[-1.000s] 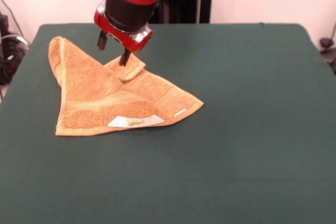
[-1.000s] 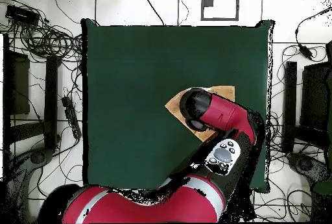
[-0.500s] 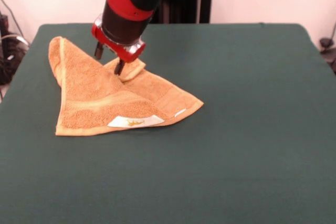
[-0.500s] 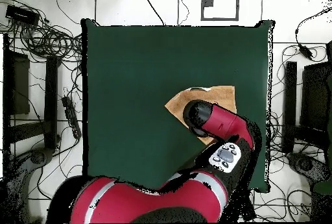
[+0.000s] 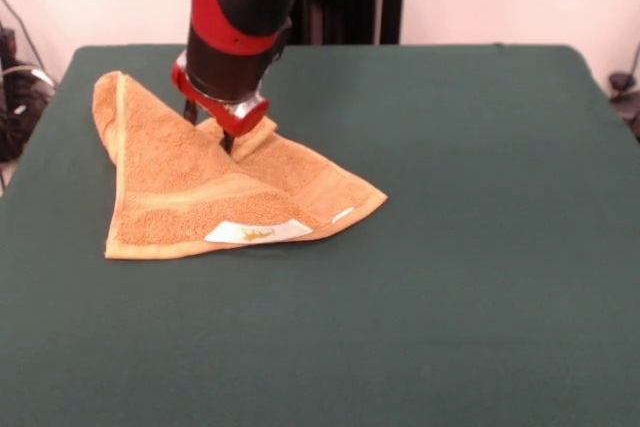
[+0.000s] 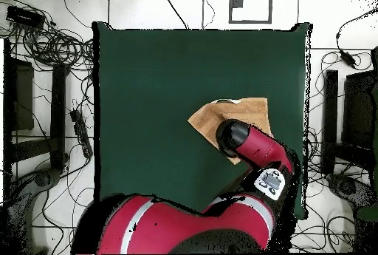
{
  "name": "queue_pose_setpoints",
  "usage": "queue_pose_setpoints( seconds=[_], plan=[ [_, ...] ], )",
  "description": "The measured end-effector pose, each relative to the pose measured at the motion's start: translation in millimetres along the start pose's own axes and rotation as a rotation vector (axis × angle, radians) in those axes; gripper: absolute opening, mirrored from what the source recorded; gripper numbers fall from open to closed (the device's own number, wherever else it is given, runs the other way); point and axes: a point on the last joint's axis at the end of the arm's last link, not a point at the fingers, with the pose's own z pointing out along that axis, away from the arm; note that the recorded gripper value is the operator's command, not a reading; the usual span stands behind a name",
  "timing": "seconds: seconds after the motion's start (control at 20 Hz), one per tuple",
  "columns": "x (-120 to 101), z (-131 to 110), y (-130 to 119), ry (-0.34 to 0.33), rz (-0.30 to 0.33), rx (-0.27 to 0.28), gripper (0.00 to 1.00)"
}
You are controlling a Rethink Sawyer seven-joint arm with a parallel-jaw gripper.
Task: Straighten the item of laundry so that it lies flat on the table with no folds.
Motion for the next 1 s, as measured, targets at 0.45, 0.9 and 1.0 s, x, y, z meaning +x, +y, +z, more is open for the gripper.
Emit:
queue_pose_setpoints(
  seconds=[0.45, 0.9, 1.0],
  plan=[
    [10, -4, -7, 0.076, 0.018, 0.014, 1.0],
    [45, -6, -40, 0.249, 0.015, 0.099, 1.0],
    [50, -5, -46, 0.266, 0.015, 0.11, 1.0]
  ],
)
